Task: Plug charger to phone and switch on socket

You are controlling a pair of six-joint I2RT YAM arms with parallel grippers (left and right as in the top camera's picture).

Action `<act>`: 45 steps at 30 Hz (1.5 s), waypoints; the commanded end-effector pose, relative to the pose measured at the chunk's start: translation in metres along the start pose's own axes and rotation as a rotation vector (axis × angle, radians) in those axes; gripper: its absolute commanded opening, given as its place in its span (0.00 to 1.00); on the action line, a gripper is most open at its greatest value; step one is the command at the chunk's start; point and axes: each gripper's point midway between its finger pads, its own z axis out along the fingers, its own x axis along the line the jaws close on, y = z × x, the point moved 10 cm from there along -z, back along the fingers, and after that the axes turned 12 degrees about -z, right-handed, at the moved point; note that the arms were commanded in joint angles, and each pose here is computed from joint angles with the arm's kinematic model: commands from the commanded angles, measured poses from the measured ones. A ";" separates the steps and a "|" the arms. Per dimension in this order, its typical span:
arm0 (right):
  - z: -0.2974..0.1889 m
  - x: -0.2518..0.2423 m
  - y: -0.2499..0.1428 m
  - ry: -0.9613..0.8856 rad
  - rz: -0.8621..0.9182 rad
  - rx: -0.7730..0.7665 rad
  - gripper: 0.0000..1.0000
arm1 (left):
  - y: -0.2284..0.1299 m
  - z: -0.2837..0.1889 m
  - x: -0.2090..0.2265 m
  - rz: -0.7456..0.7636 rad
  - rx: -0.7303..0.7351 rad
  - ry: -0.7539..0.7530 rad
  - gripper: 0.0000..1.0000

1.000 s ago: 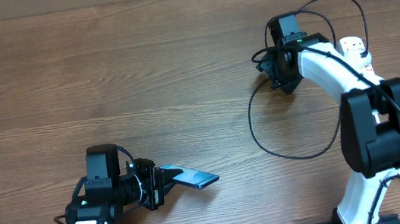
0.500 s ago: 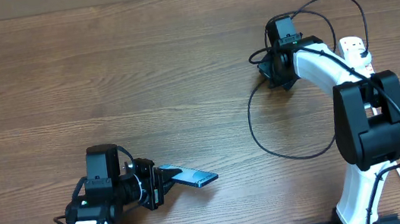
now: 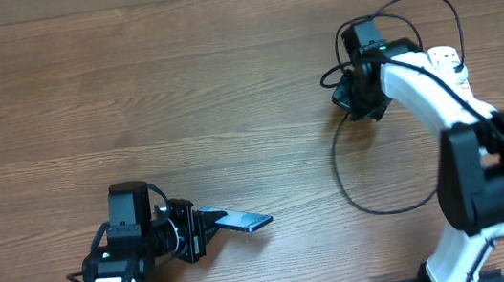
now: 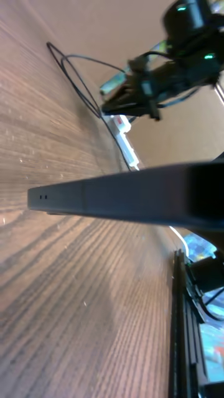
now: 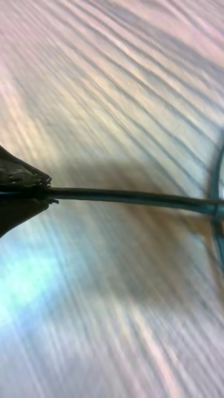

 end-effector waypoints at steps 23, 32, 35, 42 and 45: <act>0.014 0.036 -0.113 0.101 -0.673 0.283 0.40 | 0.016 -0.014 -0.059 0.545 0.333 -0.289 0.04; 0.012 0.049 -0.101 0.149 -0.685 0.188 0.90 | 0.026 0.029 -0.107 0.627 0.639 -0.234 0.04; 0.013 0.052 -0.094 0.124 -0.669 0.120 0.92 | 0.019 0.050 -0.112 0.636 0.665 -0.184 0.04; 0.014 0.040 -0.078 -0.106 -0.517 -0.031 1.00 | 0.011 0.064 -0.121 0.679 0.684 -0.165 0.04; 0.014 0.040 -0.077 -0.112 -0.517 -0.036 1.00 | 0.014 0.060 -0.123 0.689 0.680 -0.181 0.04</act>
